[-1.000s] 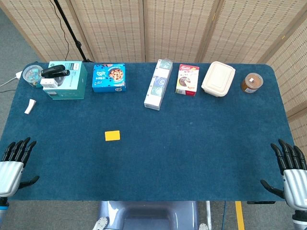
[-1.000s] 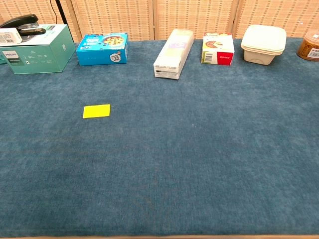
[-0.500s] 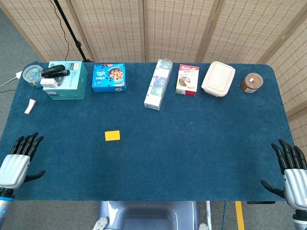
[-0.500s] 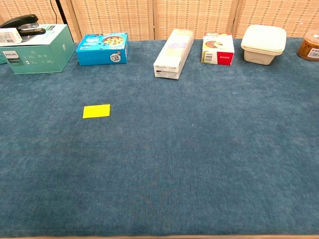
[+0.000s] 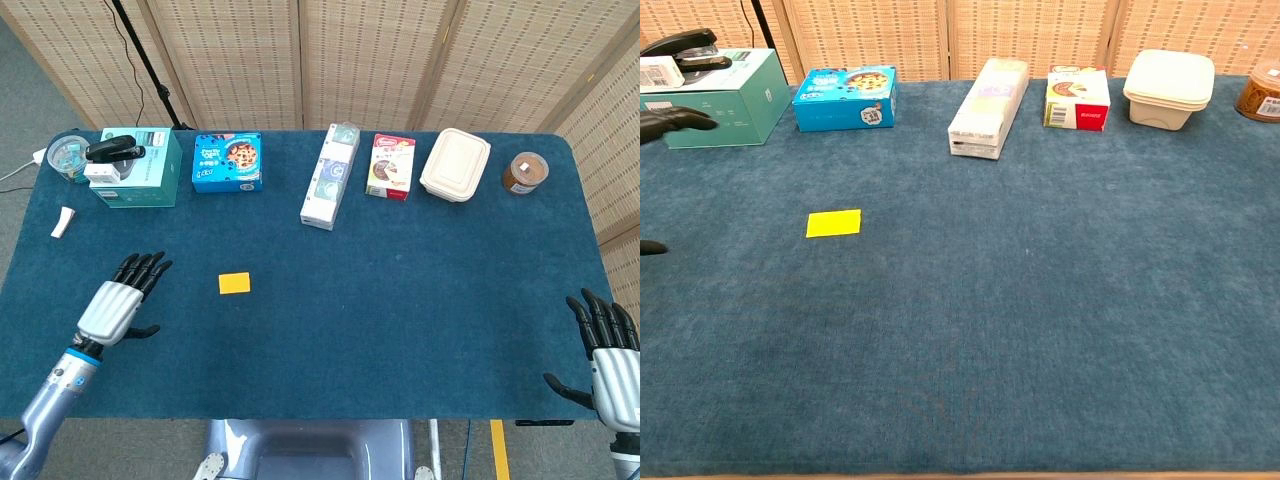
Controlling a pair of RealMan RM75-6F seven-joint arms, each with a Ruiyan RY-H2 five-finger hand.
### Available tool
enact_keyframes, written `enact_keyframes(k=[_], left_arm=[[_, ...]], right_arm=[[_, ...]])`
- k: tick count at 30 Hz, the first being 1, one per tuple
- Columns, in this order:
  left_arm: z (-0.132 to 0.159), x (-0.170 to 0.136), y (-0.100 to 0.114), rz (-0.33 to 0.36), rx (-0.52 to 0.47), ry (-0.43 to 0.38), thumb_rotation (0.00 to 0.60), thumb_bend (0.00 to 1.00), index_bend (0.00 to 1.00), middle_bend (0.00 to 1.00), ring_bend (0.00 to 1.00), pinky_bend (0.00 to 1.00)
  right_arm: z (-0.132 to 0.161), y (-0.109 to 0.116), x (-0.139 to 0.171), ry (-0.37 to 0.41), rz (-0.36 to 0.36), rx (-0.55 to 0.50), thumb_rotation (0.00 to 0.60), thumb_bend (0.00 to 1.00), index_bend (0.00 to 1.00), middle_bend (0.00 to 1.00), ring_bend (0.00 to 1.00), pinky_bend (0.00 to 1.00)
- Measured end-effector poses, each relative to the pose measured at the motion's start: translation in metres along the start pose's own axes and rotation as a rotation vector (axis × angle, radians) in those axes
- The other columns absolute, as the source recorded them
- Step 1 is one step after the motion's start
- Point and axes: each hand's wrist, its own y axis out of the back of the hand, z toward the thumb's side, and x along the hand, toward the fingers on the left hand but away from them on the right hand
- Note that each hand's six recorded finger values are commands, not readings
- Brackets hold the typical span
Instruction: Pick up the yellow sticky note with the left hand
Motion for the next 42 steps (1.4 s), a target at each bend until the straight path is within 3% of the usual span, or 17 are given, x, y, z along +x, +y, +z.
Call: enact_keyframes(k=[2, 6, 8, 30, 42], left_arm=[[0.003, 0.007, -0.004, -0.009, 0.007, -0.003, 0.6, 0.03, 0.0, 0.0, 0.0, 0.0], [0.01, 0.023, -0.014, -0.038, 0.013, 0.001, 0.6, 0.23, 0.0, 0.0, 0.0, 0.0], [0.013, 0.029, -0.018, -0.05, 0.019, 0.001, 0.6, 0.26, 0.0, 0.0, 0.0, 0.0], [0.052, 0.093, -0.05, -0.12, 0.026, -0.009, 0.6, 0.26, 0.0, 0.0, 0.0, 0.0], [0.063, 0.111, -0.063, -0.141, 0.038, -0.005, 0.6, 0.26, 0.0, 0.0, 0.0, 0.0]], right_arm=[[-0.001, 0.0, 0.0, -0.002, 0.0, -0.003, 0.6, 0.0, 0.0, 0.0, 0.0, 0.0], [-0.002, 0.0, -0.001, -0.006, 0.003, -0.009, 0.6, 0.0, 0.0, 0.0, 0.0, 0.0], [-0.003, 0.0, -0.002, -0.008, 0.004, -0.013, 0.6, 0.0, 0.0, 0.0, 0.0, 0.0], [-0.007, -0.002, -0.005, -0.016, 0.029, -0.031, 0.6, 0.0, 0.0, 0.0, 0.0, 0.0], [-0.011, 0.0, -0.007, -0.027, 0.027, -0.046, 0.6, 0.0, 0.0, 0.0, 0.0, 0.0]])
